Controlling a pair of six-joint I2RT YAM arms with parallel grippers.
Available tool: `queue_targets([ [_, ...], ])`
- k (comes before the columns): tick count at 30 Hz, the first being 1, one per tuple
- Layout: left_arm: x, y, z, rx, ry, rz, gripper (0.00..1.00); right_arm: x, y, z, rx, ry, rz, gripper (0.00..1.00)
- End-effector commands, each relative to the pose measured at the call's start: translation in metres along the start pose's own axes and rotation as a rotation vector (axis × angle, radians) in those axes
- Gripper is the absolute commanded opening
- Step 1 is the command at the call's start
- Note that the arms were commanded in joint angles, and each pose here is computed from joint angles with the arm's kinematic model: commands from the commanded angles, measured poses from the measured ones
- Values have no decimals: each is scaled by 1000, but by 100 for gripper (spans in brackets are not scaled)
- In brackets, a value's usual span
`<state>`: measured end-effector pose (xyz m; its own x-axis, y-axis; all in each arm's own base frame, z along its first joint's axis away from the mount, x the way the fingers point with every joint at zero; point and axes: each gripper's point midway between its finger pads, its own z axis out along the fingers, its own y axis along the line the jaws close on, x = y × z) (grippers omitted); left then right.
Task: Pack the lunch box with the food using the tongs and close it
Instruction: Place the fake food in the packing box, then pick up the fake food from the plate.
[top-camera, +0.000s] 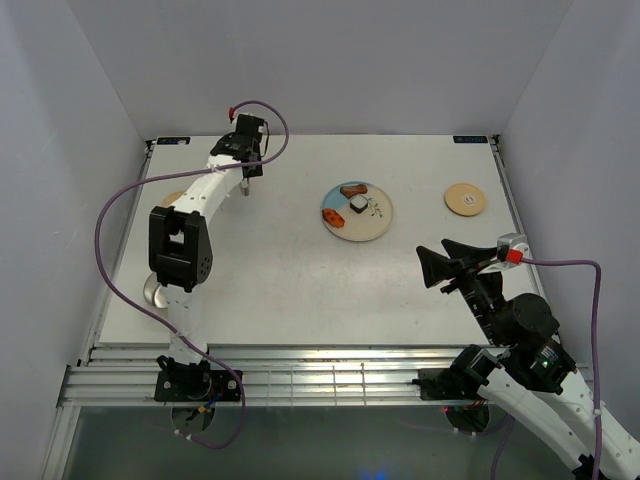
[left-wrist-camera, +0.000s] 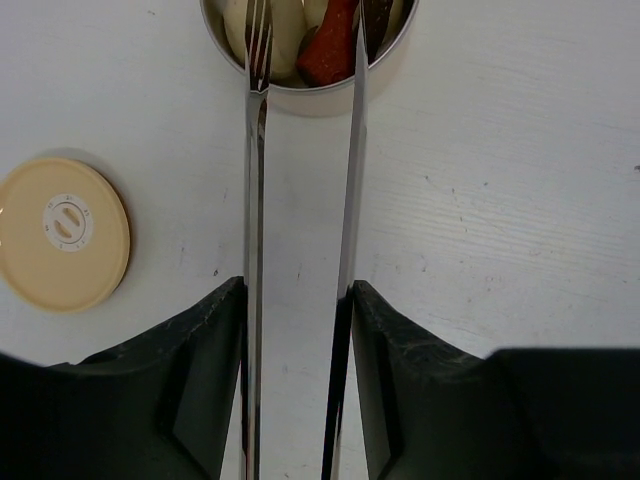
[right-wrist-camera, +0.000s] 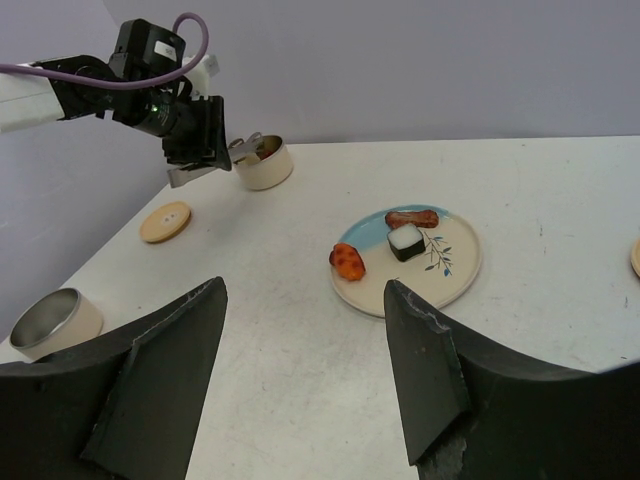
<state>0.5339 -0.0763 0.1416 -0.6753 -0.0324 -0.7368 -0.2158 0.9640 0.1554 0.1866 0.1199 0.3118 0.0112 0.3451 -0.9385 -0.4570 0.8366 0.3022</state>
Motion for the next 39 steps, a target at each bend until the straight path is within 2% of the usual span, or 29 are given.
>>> queue_targets([
  [1, -47, 17, -50, 23, -124, -87, 55, -15, 3, 0, -9, -56, 11, 70],
  [6, -50, 32, -71, -12, -141, -140, 57, -13, 3, 1, -10, -50, 10, 70],
  [10, -39, 50, -78, -56, -96, -194, 57, -13, 3, 1, -9, -50, 10, 70],
  [14, -18, 72, -90, -99, -46, -244, 57, -12, 5, 2, -19, -44, 8, 71],
  [15, -3, 79, -88, -113, -10, -264, 57, -10, 5, 3, -20, -36, 5, 71],
  [22, 37, 106, -99, -91, 99, -388, 55, -3, 9, 7, -34, -9, -3, 71],
  [27, 63, 144, -113, -221, 96, -438, 55, 1, 12, 10, -46, 8, -7, 71],
  [28, 74, 146, -112, -216, 121, -456, 55, 1, 13, 10, -53, 9, -7, 71],
  [32, 77, 159, -121, -230, 108, -514, 55, -2, 15, 8, -61, 3, -4, 72],
  [35, 69, 152, -130, -159, 88, -526, 54, -4, 16, 6, -72, -4, -3, 72],
  [39, 60, 122, -143, 17, 58, -419, 50, -5, 17, 6, -81, -6, 0, 72],
])
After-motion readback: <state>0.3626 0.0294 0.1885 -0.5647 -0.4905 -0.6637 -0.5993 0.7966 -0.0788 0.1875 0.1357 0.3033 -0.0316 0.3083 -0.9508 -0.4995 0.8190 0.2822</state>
